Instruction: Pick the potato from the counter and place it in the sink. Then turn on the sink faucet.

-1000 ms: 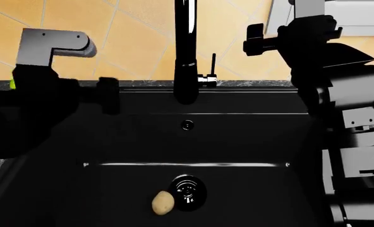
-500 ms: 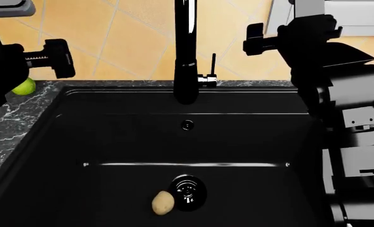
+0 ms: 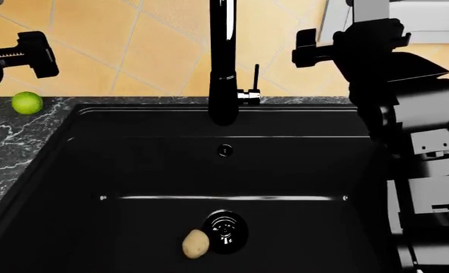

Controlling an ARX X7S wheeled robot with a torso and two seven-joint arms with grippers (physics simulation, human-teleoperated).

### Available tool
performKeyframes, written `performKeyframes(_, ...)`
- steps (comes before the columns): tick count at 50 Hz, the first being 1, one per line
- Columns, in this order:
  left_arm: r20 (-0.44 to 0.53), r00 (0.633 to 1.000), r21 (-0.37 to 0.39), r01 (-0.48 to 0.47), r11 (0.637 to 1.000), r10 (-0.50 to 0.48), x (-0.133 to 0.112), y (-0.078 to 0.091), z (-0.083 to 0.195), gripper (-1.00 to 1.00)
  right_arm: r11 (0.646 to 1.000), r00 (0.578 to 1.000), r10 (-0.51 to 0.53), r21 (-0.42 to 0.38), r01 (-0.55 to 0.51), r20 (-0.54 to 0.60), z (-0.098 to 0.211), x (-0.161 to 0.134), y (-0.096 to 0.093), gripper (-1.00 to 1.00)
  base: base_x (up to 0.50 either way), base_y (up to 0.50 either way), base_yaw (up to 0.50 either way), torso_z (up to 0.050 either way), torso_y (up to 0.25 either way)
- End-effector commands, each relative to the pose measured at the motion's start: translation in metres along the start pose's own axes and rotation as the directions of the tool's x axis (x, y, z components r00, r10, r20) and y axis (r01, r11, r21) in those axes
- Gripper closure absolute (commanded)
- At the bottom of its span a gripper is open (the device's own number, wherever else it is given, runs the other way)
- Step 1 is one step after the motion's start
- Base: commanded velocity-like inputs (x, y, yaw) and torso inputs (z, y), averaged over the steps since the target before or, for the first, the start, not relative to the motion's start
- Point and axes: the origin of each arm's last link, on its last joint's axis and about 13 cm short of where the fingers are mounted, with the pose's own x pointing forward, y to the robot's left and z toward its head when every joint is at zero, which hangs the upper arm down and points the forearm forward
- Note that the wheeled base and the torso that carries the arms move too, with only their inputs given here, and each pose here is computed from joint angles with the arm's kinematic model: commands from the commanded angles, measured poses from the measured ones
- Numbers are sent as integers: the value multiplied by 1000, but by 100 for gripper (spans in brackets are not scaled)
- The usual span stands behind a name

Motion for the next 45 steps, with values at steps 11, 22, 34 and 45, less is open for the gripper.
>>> performKeyframes(11, 19, 999, 15, -36, 999, 35, 18, 9, -11, -100, 1000, 1000, 1, 9, -1, 3, 0, 1, 1, -100, 0, 0, 0, 0, 0)
performKeyframes(22, 38, 997, 1, -71, 997, 71, 29, 15, -7, -100, 1000, 1000, 1, 9, -1, -2, -4, 1, 0, -100, 0, 0, 0, 0, 0)
performKeyframes(34, -12, 999, 37, -35, 999, 35, 64, 9, -18, -100, 1000, 1000, 2, 3, -2, -8, -6, 2, 0, -100, 0, 0, 0, 0, 0)
performKeyframes(45, -46, 994, 12, -104, 995, 104, 95, 12, -21, -100, 1000, 999, 8, -5, -9, -31, -10, 6, 1, -100, 0, 0, 0, 0, 0)
